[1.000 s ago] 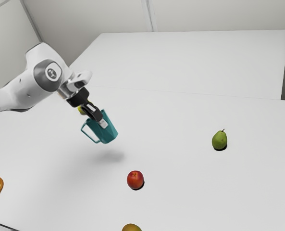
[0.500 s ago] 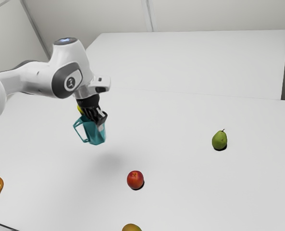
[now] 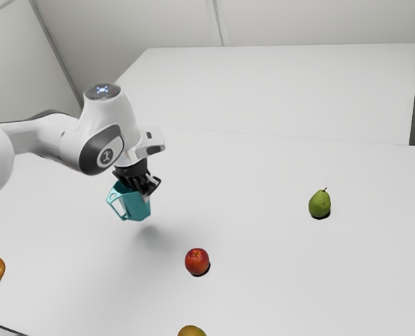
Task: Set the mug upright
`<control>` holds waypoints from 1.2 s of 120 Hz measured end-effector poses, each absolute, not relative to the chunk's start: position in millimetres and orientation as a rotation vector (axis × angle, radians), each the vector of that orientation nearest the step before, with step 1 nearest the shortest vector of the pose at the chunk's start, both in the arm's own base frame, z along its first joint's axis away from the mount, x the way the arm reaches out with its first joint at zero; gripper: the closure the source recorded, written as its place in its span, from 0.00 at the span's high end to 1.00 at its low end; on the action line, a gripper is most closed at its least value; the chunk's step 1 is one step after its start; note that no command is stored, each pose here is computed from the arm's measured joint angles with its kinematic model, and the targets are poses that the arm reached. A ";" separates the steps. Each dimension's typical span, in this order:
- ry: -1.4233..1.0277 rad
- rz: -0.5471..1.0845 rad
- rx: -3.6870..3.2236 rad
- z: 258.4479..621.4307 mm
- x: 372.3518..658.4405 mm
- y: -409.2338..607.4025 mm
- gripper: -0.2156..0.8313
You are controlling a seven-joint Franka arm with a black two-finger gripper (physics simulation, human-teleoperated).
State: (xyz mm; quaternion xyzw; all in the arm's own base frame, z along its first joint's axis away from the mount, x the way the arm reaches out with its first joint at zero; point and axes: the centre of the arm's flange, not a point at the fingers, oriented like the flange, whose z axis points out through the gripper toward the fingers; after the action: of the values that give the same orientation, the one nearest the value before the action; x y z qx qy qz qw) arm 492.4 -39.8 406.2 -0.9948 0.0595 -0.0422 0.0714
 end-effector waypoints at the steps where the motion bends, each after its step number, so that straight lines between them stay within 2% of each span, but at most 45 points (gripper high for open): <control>1: 0.174 -0.130 -2.990 405.4 492.4 -39.8 0.05; 48: -0.016 -0.192 -3.010 376.9 494.3 -39.7 0.05; 144: -0.207 -0.136 -3.033 348.5 498.4 -36.5 0.07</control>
State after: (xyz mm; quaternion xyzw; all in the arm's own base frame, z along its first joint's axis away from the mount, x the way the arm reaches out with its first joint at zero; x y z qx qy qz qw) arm 498.4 -36.5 348.5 -0.9955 -0.0678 -0.0446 0.0493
